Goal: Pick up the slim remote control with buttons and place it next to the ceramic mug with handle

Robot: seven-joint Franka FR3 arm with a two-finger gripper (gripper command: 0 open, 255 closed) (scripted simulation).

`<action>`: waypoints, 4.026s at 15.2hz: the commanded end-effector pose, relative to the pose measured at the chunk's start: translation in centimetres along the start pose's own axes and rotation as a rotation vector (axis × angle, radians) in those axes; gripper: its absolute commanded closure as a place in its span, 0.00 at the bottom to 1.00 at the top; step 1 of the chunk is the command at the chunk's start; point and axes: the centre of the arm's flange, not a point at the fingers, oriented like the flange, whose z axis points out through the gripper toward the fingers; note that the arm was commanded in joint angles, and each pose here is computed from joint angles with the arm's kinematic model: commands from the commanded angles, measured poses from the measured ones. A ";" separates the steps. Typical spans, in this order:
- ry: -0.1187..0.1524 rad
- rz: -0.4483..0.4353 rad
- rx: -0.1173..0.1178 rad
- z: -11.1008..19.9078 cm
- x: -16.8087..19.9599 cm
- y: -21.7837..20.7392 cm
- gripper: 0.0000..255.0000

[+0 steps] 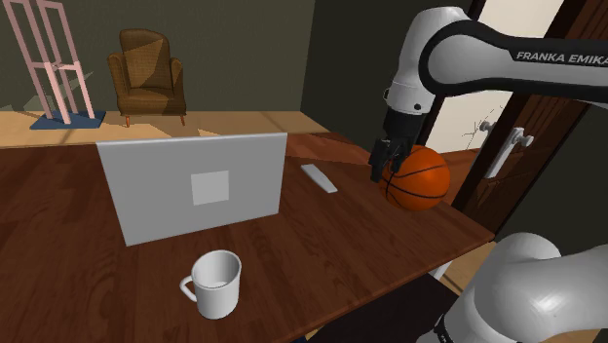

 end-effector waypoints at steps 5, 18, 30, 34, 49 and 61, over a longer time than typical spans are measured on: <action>0.004 0.034 0.002 2.4 4.4 1.6 0.00; 0.017 0.142 0.007 10.1 18.2 7.9 0.00; 0.029 0.243 0.011 17.1 30.3 14.9 0.00; 0.031 0.257 0.012 19.1 32.0 15.9 0.00; 0.031 0.257 0.012 22.1 32.1 15.9 1.00; 0.031 0.257 0.012 20.0 32.0 15.9 1.00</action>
